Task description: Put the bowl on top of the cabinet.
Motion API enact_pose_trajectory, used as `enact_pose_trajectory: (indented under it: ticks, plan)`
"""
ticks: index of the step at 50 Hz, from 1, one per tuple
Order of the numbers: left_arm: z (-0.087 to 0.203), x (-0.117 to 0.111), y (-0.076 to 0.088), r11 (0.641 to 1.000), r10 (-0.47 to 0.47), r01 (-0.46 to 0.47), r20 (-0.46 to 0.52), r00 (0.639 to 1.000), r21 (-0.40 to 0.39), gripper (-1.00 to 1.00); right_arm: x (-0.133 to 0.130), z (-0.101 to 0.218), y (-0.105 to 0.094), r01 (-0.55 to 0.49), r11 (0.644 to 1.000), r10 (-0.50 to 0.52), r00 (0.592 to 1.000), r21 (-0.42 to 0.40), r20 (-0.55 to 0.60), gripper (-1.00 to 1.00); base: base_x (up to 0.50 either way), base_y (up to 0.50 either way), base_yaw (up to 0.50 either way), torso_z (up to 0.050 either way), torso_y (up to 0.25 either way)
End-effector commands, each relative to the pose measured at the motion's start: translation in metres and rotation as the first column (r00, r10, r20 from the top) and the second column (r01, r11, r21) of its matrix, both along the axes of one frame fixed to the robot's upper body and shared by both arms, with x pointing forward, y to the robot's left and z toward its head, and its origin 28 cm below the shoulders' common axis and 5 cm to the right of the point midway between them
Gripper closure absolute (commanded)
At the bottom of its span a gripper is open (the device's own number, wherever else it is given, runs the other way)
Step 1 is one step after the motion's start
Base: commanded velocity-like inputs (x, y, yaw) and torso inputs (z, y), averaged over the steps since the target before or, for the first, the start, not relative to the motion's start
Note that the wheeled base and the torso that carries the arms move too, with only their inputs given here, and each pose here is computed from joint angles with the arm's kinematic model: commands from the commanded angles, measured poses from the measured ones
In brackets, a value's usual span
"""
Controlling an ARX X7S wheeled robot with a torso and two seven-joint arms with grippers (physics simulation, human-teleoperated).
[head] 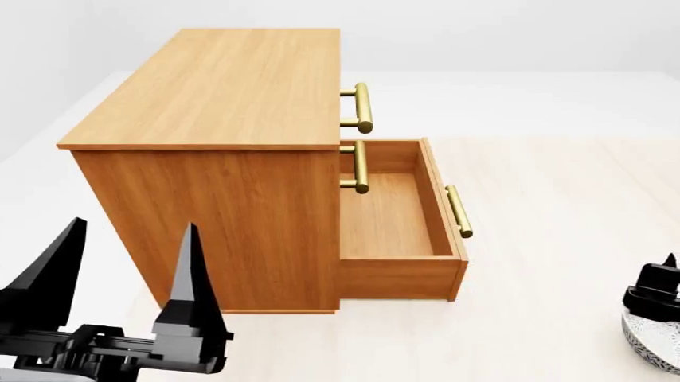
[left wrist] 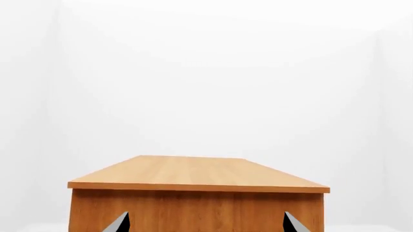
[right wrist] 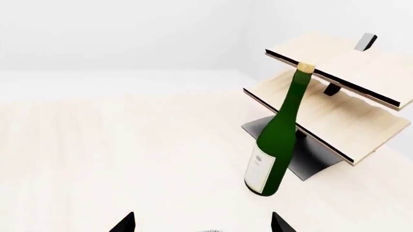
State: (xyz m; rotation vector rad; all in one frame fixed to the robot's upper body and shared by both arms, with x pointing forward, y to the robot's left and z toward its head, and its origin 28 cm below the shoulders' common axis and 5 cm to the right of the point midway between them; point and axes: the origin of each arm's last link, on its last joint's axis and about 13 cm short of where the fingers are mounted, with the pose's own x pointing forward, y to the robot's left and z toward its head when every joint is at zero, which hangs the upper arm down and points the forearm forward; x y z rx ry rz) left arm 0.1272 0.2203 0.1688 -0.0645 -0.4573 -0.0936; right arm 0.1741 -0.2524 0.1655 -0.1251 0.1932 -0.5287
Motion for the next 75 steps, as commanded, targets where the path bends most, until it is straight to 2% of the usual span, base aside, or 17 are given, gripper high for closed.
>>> enact_pose_trajectory:
  ticks: [1,16,28,51,75]
  plan:
    - [0.0,0.0,0.0,1.0,-0.001,0.001,0.0,1.0,0.0,-1.0,0.003,-0.001,0.0,-0.002,0.998,0.003,1.0,0.069,-0.015,-1.0,0.0,0.0,0.0,0.0,0.0]
    - [0.0,-0.001,0.0,1.0,0.001,-0.001,0.002,1.0,0.002,-1.0,0.004,-0.006,-0.002,0.035,0.998,-0.031,0.997,0.058,-0.065,-1.0,0.0,0.0,0.0,0.0,0.0]
    - [0.001,-0.002,0.0,1.0,0.0,0.0,0.001,1.0,0.002,-1.0,0.008,-0.009,0.0,0.01,0.997,-0.004,0.996,0.07,-0.089,-1.0,0.0,0.0,0.0,0.0,0.0]
    - [0.0,0.0,0.0,1.0,0.001,-0.001,0.001,1.0,0.001,-1.0,0.033,-0.024,0.009,-0.045,0.994,0.061,0.987,0.102,-0.15,-1.0,0.0,0.0,0.0,0.0,0.0]
    - [0.0,-0.001,0.0,1.0,0.0,0.0,0.001,1.0,0.003,-1.0,0.036,-0.036,0.006,-0.014,0.993,0.036,0.979,0.113,-0.201,-1.0,0.0,0.0,0.0,0.0,0.0]
